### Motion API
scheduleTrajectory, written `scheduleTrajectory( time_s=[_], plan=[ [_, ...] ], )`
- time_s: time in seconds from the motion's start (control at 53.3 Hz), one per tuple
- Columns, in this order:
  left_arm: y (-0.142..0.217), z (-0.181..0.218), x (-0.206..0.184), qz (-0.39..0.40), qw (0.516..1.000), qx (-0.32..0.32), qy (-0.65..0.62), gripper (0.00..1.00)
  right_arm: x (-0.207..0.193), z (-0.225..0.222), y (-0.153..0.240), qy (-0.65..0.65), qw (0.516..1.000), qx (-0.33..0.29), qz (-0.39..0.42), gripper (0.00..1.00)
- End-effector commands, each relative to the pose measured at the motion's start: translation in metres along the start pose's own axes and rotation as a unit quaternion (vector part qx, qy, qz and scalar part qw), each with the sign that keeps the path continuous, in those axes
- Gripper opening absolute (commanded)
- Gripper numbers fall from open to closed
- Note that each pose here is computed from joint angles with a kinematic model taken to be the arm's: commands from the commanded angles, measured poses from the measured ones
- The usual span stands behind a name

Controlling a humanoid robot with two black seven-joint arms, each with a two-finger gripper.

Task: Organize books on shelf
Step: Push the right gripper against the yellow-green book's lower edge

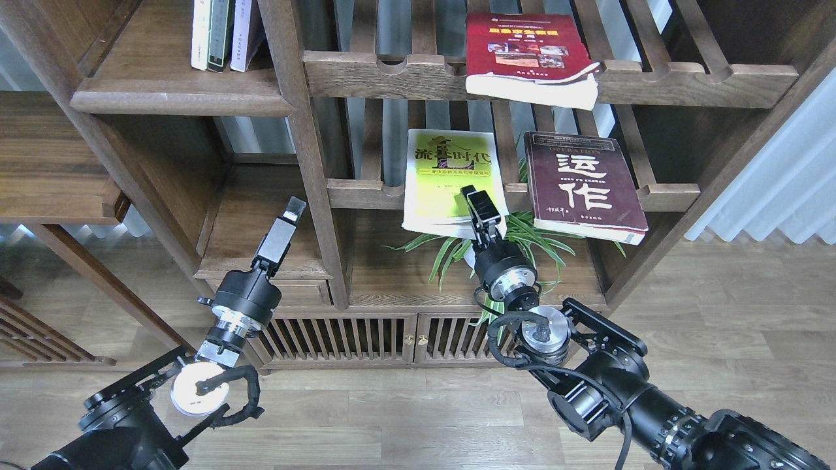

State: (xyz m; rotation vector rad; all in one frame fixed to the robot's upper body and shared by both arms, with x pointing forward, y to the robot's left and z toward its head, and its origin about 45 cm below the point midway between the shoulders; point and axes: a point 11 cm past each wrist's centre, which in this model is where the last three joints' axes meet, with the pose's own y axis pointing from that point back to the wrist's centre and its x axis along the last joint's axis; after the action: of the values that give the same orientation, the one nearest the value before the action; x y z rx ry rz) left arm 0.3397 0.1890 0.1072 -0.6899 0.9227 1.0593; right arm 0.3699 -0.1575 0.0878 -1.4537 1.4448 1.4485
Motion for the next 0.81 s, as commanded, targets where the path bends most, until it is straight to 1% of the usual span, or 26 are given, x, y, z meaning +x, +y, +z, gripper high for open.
scheduleTrajectory(
  time_s=[0.0,0.038,0.056,0.094,0.15,0.188,0.244,0.375,0.432,0.451,0.469,0.488,0.507,0.526,0.62,0.638,0.788],
  plan=[
    [0.0,0.0,0.001,0.002,1.0,0.0,0.0,1.0,0.003,-0.002,0.0,0.002,1.0,0.002,0.003,0.75],
    [0.001,0.0,0.002,0.003,1.0,0.0,-0.001,1.0,0.003,-0.002,0.0,0.002,1.0,0.002,0.003,0.75],
    [0.0,0.0,0.001,0.002,1.0,0.0,-0.001,1.0,0.003,-0.002,0.0,0.001,1.0,0.002,0.003,0.72],
    [0.0,-0.001,0.002,0.003,1.0,0.0,-0.001,1.0,0.002,-0.002,0.0,0.0,1.0,0.003,0.003,0.7],
    [0.0,-0.002,0.002,0.003,1.0,0.0,0.001,1.0,0.002,-0.002,0.0,-0.001,1.0,0.004,0.002,0.63],
    [0.0,-0.003,0.002,0.004,1.0,0.0,0.001,1.0,0.001,-0.003,0.0,-0.005,1.0,0.006,-0.001,0.54],
    [-0.001,-0.004,0.001,0.003,1.0,0.0,0.003,1.0,0.001,-0.003,0.0,-0.008,1.0,0.006,-0.001,0.49],
    [-0.001,-0.005,0.002,0.005,1.0,0.0,0.003,1.0,0.0,-0.004,-0.001,-0.011,1.0,0.007,-0.001,0.47],
    [0.0,-0.005,0.003,0.007,1.0,0.0,0.002,1.0,0.0,-0.004,-0.001,-0.012,1.0,0.008,-0.002,0.36],
    [0.0,-0.005,0.004,0.007,1.0,0.001,0.002,1.0,0.0,-0.004,-0.001,-0.013,1.0,0.008,-0.002,0.28],
    [0.0,-0.005,0.004,0.007,1.0,0.001,0.002,1.0,-0.001,-0.005,-0.001,-0.015,1.0,0.009,-0.003,0.25],
    [0.0,-0.006,0.003,0.007,1.0,0.001,0.003,1.0,-0.001,-0.005,-0.001,-0.017,1.0,0.011,-0.005,0.19],
    [0.0,-0.005,0.004,0.007,1.0,0.001,0.002,1.0,-0.002,-0.005,-0.001,-0.019,1.0,0.011,-0.006,0.17],
    [0.0,-0.006,0.004,0.008,1.0,0.001,0.002,1.0,-0.002,-0.007,-0.002,-0.024,1.0,0.014,-0.009,0.14],
    [0.001,-0.006,0.004,0.009,1.0,0.002,0.003,1.0,-0.004,-0.008,-0.001,-0.033,0.999,0.017,-0.019,0.08],
    [0.001,-0.006,0.005,0.009,1.0,0.001,0.003,1.0,-0.005,-0.008,-0.001,-0.034,0.999,0.018,-0.021,0.05],
    [0.002,-0.012,0.009,0.018,1.0,0.002,0.008,1.0,-0.007,-0.009,-0.002,-0.036,0.999,0.018,-0.027,0.05]
  ],
)
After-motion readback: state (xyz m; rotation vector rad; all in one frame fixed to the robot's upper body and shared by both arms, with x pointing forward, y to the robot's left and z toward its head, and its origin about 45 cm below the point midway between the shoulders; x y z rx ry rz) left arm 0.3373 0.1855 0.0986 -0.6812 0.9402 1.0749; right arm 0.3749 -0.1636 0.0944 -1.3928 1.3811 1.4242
